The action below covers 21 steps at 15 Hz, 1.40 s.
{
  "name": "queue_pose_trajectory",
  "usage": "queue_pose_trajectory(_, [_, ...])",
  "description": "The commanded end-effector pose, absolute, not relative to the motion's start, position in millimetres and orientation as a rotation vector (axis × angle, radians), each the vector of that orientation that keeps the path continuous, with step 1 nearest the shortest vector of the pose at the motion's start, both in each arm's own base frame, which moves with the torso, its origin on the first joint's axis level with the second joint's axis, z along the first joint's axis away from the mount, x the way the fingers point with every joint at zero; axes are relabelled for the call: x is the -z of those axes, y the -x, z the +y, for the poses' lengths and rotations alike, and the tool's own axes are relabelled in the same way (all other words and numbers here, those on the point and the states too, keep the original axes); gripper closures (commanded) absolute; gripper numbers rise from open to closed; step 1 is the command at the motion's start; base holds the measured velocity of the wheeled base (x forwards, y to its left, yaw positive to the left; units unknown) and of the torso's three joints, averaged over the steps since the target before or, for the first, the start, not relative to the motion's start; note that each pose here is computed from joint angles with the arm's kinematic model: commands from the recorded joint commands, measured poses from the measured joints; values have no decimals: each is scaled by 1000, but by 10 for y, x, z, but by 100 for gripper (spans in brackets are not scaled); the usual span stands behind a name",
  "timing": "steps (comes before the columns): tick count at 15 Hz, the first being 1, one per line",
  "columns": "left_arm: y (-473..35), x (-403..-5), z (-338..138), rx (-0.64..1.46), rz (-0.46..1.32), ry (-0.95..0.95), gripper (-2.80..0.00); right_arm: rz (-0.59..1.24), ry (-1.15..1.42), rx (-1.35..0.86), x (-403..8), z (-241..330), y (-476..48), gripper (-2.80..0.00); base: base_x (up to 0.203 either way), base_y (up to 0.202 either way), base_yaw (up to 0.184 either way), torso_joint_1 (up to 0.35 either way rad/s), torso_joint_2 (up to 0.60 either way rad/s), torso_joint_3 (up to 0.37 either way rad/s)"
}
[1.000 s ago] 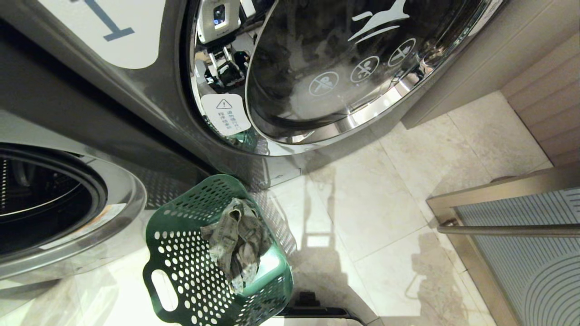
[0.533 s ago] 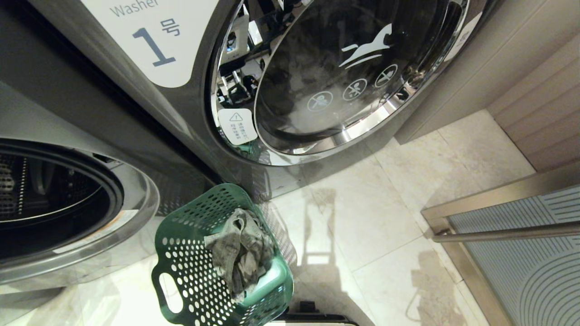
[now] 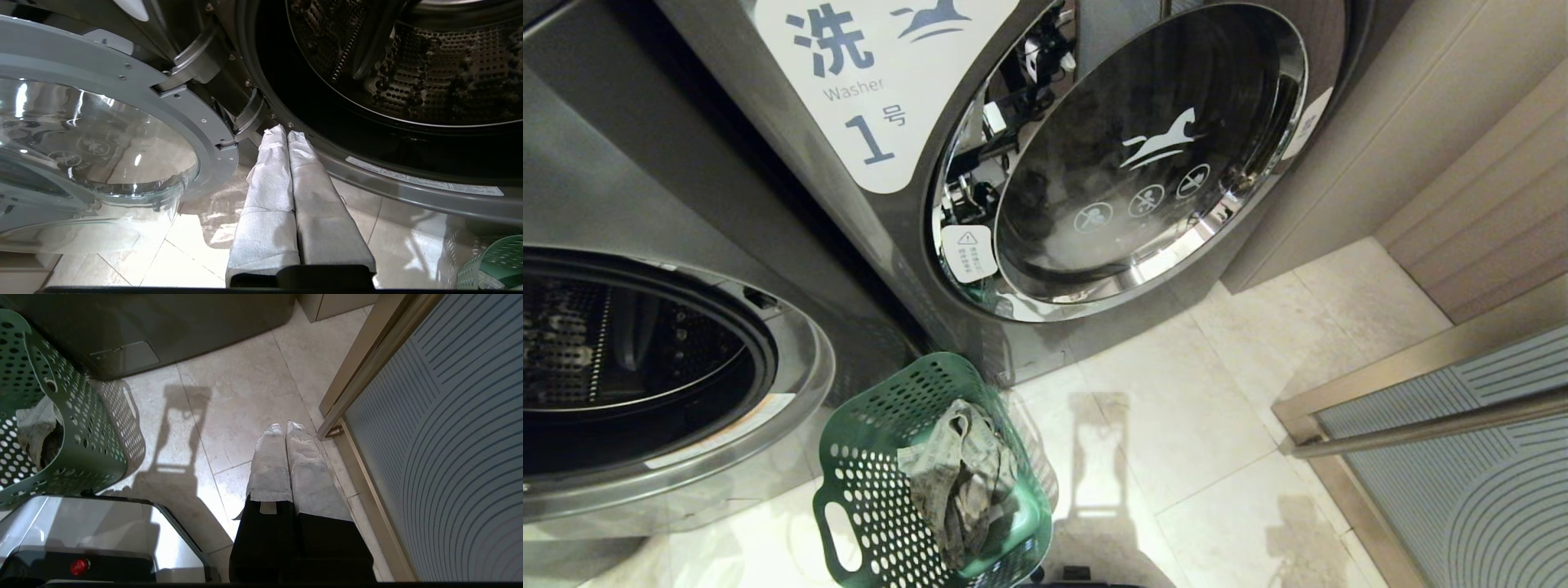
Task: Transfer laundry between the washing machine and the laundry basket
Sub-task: Close the washing machine door with the left hand
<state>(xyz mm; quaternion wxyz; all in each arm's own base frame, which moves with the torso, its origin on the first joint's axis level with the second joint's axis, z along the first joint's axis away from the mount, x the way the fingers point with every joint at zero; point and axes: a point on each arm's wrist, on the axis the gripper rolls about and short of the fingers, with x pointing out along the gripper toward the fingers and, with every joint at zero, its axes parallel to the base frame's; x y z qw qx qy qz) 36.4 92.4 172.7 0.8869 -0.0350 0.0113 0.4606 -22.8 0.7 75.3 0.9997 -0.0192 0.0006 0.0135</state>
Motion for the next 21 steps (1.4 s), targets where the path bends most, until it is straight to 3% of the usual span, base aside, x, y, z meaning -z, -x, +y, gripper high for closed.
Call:
queue_pose_trajectory(1, [-372, -1749, 987, -969, 28, 80, 0, 1, 38, -28, -753, 7, 228, 0, 0, 0, 0, 7, 2, 198])
queue_pose_trajectory(21, [-291, -2264, 2290, -1378, 27, 81, 0, 2, 40, -28, -754, 7, 227, 0, 0, 0, 0, 3, 3, 203])
